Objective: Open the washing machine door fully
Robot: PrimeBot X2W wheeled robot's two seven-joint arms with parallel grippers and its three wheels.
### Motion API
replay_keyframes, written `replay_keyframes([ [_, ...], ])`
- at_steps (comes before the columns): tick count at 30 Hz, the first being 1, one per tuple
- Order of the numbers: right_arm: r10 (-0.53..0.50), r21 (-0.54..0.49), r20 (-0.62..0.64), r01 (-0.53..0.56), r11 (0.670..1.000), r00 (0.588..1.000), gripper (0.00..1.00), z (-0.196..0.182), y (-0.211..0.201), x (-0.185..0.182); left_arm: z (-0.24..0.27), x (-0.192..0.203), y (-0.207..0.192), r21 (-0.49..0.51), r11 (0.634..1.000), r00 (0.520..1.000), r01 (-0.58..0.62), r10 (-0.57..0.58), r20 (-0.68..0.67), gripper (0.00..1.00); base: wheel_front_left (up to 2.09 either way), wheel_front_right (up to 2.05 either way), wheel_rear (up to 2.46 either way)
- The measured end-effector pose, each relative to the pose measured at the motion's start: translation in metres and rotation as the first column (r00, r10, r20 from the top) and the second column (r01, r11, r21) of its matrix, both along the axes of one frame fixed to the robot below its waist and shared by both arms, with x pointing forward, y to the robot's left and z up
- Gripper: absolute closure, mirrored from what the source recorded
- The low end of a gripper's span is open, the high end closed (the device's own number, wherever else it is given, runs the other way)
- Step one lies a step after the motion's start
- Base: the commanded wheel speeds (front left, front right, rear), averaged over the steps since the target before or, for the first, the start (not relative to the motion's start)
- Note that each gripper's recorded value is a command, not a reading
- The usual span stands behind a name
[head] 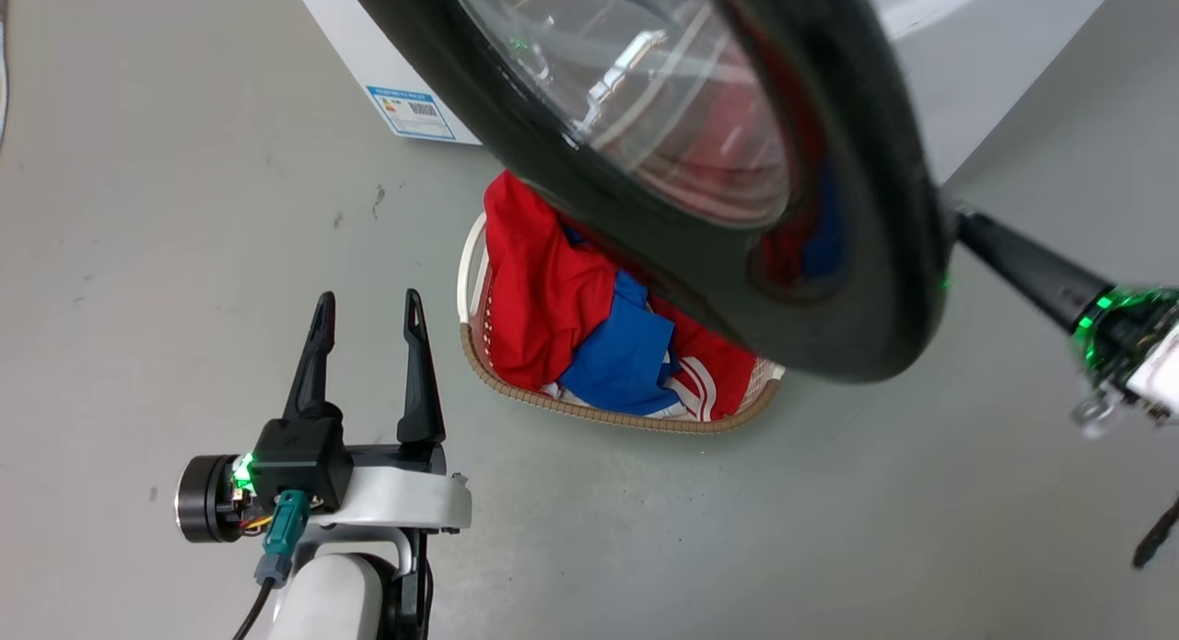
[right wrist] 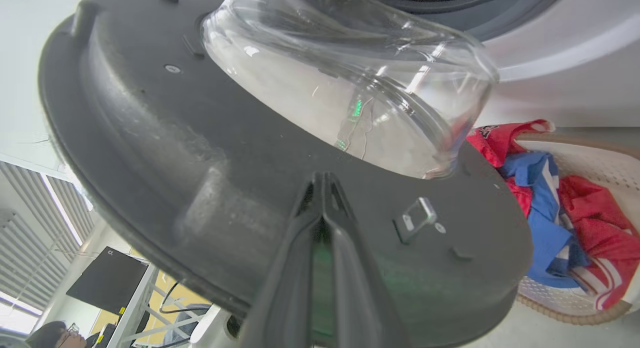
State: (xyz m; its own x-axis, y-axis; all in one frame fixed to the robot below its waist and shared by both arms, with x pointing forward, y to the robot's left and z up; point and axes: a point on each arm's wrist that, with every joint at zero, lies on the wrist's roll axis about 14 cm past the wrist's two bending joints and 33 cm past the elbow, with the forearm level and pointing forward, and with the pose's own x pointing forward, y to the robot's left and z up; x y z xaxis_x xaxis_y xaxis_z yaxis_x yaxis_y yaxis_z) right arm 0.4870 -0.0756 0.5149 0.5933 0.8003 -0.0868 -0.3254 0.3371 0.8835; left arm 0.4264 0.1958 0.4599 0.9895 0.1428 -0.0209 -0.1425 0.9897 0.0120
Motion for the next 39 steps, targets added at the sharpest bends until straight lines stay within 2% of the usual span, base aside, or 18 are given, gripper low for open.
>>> replay_keyframes([
  [12, 0.129, 0.116, -0.057, -0.122, 0.986, 0.99, 1.0, 0.005, 0.05, -0.072, 0.016, -0.013, -0.001, 0.005, 1.0, 0.999, 0.002, -0.003, 0.034, 0.0, 0.0, 0.0, 0.0],
  [25, 0.241, 0.207, -0.143, -0.21, 0.956, 0.96, 1.0, -0.002, 0.093, -0.118, 0.025, -0.027, 0.001, 0.007, 1.0, 0.999, -0.001, 0.001, 0.049, 0.0, 0.0, 0.0, 0.0],
  [33, 0.249, 0.232, -0.174, -0.206, 0.951, 0.953, 1.0, -0.005, 0.102, -0.128, 0.029, -0.03, 0.001, 0.011, 1.0, 0.998, -0.001, 0.001, 0.058, 0.0, 0.0, 0.0, 0.0],
  [39, 0.17, 0.232, -0.158, -0.131, 0.964, 0.973, 1.0, 0.001, 0.096, -0.123, 0.03, -0.037, -0.001, 0.007, 1.0, 0.998, 0.004, -0.004, 0.058, 0.0, 0.0, 0.0, 0.0],
])
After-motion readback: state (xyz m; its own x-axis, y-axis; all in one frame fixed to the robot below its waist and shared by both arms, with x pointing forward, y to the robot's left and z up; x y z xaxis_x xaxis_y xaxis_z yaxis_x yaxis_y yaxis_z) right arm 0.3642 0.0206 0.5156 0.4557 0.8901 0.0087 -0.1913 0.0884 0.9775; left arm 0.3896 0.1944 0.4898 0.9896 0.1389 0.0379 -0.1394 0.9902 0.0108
